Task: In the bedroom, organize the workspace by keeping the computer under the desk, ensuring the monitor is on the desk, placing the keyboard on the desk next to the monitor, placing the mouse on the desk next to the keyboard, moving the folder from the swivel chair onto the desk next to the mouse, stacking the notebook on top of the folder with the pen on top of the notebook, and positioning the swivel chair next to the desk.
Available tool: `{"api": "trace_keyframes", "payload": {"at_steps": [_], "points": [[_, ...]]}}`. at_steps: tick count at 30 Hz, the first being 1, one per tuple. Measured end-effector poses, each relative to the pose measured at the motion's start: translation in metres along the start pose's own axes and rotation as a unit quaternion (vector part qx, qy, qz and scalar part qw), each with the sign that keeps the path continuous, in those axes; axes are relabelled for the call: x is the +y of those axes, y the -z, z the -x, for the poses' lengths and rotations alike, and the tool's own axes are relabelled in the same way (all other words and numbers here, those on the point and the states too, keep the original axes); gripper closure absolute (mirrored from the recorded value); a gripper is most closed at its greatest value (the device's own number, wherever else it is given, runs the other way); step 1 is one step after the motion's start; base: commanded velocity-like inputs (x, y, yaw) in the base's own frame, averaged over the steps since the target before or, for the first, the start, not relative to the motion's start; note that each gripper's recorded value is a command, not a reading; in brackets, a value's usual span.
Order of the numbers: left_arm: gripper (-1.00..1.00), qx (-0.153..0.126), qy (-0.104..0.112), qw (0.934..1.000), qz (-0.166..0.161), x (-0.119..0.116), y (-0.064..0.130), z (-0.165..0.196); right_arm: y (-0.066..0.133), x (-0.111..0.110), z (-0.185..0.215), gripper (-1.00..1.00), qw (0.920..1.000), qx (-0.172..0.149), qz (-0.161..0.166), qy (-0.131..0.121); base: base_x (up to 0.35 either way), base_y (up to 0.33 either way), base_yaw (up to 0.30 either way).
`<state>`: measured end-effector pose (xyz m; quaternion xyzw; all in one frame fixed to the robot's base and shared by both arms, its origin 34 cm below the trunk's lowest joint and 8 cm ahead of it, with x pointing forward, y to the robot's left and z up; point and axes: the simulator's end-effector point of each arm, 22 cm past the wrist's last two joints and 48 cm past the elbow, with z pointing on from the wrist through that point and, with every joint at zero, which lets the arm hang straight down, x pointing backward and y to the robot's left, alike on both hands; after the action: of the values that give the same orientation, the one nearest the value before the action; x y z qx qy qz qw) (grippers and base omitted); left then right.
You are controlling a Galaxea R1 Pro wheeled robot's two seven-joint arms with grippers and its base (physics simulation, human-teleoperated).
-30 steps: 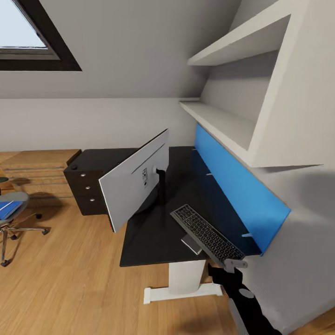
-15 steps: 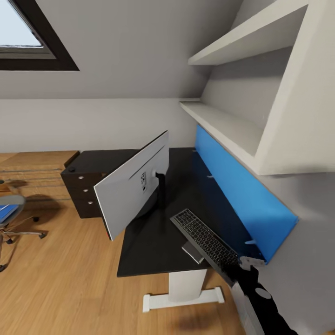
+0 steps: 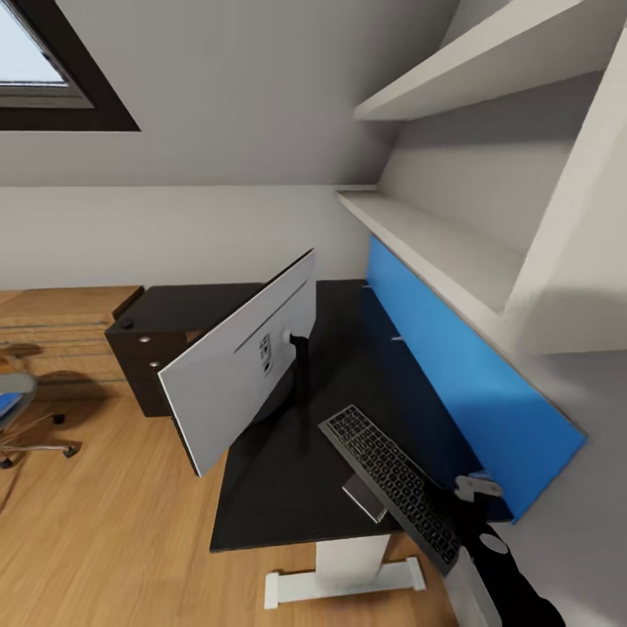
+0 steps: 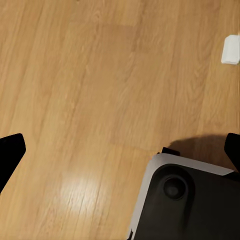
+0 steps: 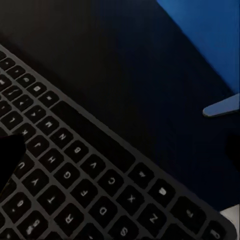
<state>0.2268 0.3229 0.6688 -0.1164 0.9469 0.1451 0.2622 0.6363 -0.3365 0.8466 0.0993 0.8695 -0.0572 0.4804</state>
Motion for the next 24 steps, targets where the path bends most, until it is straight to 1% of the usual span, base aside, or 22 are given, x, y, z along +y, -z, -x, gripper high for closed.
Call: {"api": "trace_keyframes", "payload": {"at_steps": [3, 6, 12, 14, 15, 17, 20, 22, 23, 24], "points": [[-1.00, 0.000, 0.000, 1.0000, 0.000, 0.000, 0.000, 0.000, -0.006, -0.006, -0.002, -1.00, 1.0000, 0.001, -0.003, 0.003, 0.269, 0.000, 0.000], [-1.00, 0.000, 0.000, 1.0000, 0.000, 0.000, 0.000, 0.000, -0.008, -0.006, -0.003, -1.00, 1.0000, 0.002, 0.000, 0.004, 0.180, 0.000, 0.000], [-1.00, 0.000, 0.000, 1.0000, 0.000, 0.000, 0.000, 0.000, -0.010, -0.003, -0.003, -1.00, 0.9999, 0.002, 0.014, 0.006, 0.070, 0.000, 0.000], [-1.00, 0.000, 0.000, 1.0000, 0.000, 0.000, 0.000, 0.000, -0.011, -0.007, -0.002, -1.00, 0.9999, 0.002, 0.015, 0.006, 0.018, 0.000, 0.000], [-1.00, 0.000, 0.000, 1.0000, 0.000, 0.000, 0.000, 0.000, -0.012, -0.016, -0.001, -1.00, 0.9999, 0.002, 0.010, -0.004, 0.010, 0.000, 0.000], [-1.00, 0.000, 0.000, 1.0000, 0.000, 0.000, 0.000, 0.000, -0.012, -0.023, -0.001, -1.00, 0.9998, 0.002, 0.006, -0.019, 0.007, 0.000, 0.000], [-1.00, 0.000, 0.000, 1.0000, 0.000, 0.000, 0.000, 0.000, -0.013, -0.030, 0.001, -1.00, 0.9990, 0.001, 0.004, -0.045, 0.004, 0.000, 0.000], [-1.00, 0.000, 0.000, 1.0000, 0.000, 0.000, 0.000, 0.000, -0.013, -0.033, 0.002, -1.00, 0.9981, 0.001, 0.006, -0.061, 0.002, 0.000, 0.000], [-1.00, 0.000, 0.000, 1.0000, 0.000, 0.000, 0.000, 0.000, -0.014, -0.035, 0.002, -1.00, 0.9972, 0.002, 0.010, -0.074, 0.001, 0.000, 0.000], [-1.00, 0.000, 0.000, 1.0000, 0.000, 0.000, 0.000, 0.000, -0.014, -0.036, 0.001, -1.00, 0.9968, 0.002, 0.011, -0.079, 0.001, 0.000, 0.000]]}}
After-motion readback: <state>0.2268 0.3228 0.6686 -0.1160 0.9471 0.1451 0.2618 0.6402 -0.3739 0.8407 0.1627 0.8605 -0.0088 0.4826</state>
